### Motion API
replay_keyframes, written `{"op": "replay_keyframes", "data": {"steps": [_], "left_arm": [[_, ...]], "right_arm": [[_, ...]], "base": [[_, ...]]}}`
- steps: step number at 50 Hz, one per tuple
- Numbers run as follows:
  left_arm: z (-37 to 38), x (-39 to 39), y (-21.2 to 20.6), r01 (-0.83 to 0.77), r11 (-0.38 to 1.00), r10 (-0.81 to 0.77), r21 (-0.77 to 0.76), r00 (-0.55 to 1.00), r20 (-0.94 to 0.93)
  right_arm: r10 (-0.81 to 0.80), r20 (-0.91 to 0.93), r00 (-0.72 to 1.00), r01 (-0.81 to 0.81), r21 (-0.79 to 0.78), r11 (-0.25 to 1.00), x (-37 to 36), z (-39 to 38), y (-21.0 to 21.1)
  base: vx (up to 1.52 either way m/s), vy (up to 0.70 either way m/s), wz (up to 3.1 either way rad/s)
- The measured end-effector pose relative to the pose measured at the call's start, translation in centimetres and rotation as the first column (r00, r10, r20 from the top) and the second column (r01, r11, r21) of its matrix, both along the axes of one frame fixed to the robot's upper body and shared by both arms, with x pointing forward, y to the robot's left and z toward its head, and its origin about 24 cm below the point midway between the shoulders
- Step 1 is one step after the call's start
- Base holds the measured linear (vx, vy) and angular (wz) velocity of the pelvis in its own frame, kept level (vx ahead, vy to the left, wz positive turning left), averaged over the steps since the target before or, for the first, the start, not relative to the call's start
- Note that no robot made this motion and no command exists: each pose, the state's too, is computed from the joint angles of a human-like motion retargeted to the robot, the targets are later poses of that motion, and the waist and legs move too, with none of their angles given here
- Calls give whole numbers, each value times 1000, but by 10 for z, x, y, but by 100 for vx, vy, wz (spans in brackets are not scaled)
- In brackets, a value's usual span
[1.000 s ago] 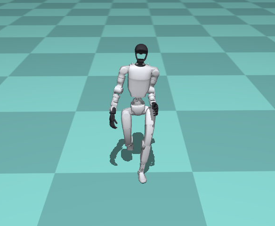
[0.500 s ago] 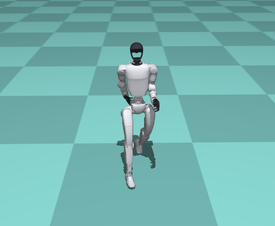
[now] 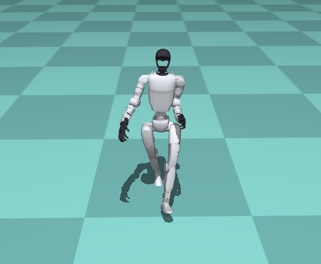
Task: Walk run
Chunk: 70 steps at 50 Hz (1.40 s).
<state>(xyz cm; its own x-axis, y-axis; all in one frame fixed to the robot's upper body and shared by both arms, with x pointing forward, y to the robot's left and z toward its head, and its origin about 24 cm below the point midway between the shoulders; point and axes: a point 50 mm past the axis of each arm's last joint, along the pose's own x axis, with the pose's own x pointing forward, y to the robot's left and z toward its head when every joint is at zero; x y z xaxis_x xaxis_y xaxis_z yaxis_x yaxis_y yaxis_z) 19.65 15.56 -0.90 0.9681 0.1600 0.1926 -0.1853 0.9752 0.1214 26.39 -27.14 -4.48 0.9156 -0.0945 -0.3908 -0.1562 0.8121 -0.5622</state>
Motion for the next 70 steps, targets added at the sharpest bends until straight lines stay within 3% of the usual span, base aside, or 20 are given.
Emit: {"op": "replay_keyframes", "data": {"steps": [3,6,9,13,19,24,29,32,35,39,45,50,55,58,60,63,67,70], "left_arm": [[-7,-7,-1,7,1000,-7,-12,999,-35],[-9,-6,5,2,1000,-3,-27,999,-38],[-5,3,7,14,1000,-15,-22,1000,-19],[2,12,1,41,999,-40,-25,999,10],[21,17,4,86,996,-89,32,991,101],[20,11,13,83,994,-90,72,991,101],[-2,-4,5,52,999,-52,9,999,0],[-13,-18,0,20,1000,-20,-13,998,-53],[-18,-21,-7,7,999,-11,-51,997,-81],[-20,-17,-14,54,996,-61,-77,995,-84],[-14,-15,-3,58,998,-59,-21,997,-53],[-3,-7,5,66,997,-65,40,998,-8],[4,0,0,68,995,-70,73,997,23],[1,1,-2,71,995,-72,66,997,8],[-3,-2,-1,72,995,-72,63,997,-8],[-2,1,6,41,998,-40,55,999,-7],[2,13,4,14,1000,-14,10,1000,13],[4,19,-4,37,998,-36,-41,999,27]], "right_arm": [[-29,-168,985,24,-30,999,-47,-42,5],[12,-479,878,-26,-23,999,-112,-91,26],[8,-744,668,9,19,1000,-194,-124,51],[29,-960,280,136,70,988,-315,-130,84],[115,-970,-215,368,28,929,-464,-82,135],[175,-905,-388,508,-51,860,-518,-44,172],[173,-907,-384,578,-91,811,-517,-45,172],[111,-949,-295,571,-81,817,-490,-66,154],[52,-993,-109,549,-16,836,-431,-98,128],[-73,-960,271,464,64,884,-305,-132,83],[-98,-555,826,208,139,968,-103,-95,36],[-14,-215,977,49,159,986,0,-22,17],[18,-24,1000,-16,64,998,26,20,-3],[-47,-28,999,47,1,999,5,2,-8],[-103,-134,986,102,-20,995,-28,-30,-3],[-104,-445,890,109,-15,994,-96,-86,23],[-58,-819,571,126,18,992,-215,-128,60],[-72,-944,321,185,-12,983,-310,-130,86]], "base": [[155,-1,-65],[138,-10,93],[112,-17,-3],[103,-17,98],[108,-27,95],[100,-46,20],[127,-64,24],[125,-71,5],[112,-59,-77],[100,-56,25],[95,-33,-141],[115,-30,-118],[117,-21,6],[131,-21,-59],[136,-15,-75],[148,-36,86],[110,-17,46],[108,-17,82]]}}
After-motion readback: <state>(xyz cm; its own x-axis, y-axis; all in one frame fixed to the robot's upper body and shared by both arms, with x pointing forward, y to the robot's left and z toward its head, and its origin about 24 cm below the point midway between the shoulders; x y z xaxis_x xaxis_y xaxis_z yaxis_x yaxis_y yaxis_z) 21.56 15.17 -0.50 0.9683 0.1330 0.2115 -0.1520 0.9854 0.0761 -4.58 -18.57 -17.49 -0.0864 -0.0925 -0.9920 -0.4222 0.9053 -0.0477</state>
